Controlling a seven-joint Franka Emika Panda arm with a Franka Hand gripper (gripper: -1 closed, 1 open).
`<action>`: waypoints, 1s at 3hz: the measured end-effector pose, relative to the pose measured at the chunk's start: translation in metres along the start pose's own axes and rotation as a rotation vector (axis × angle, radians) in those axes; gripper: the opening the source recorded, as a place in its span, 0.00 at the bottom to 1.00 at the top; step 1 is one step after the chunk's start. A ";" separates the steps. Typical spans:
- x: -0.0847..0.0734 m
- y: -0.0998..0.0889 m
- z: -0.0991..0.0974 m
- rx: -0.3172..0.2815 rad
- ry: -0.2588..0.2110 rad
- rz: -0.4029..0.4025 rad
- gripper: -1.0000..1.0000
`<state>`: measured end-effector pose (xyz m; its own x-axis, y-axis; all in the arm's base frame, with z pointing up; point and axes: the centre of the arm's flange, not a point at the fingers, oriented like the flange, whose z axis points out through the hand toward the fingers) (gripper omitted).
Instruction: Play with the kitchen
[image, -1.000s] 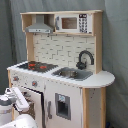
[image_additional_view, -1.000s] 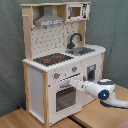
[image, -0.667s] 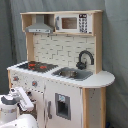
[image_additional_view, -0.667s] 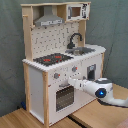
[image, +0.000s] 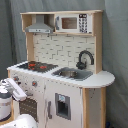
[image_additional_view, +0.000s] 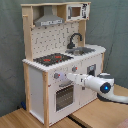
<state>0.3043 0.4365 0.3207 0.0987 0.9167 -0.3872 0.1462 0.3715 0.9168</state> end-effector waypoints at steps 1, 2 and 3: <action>-0.007 0.011 -0.019 -0.045 0.056 -0.025 1.00; 0.003 0.018 -0.033 -0.101 0.153 -0.024 1.00; 0.009 0.027 -0.028 -0.143 0.214 -0.013 1.00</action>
<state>0.2819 0.4588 0.3445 -0.1149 0.9162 -0.3839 0.0042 0.3869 0.9221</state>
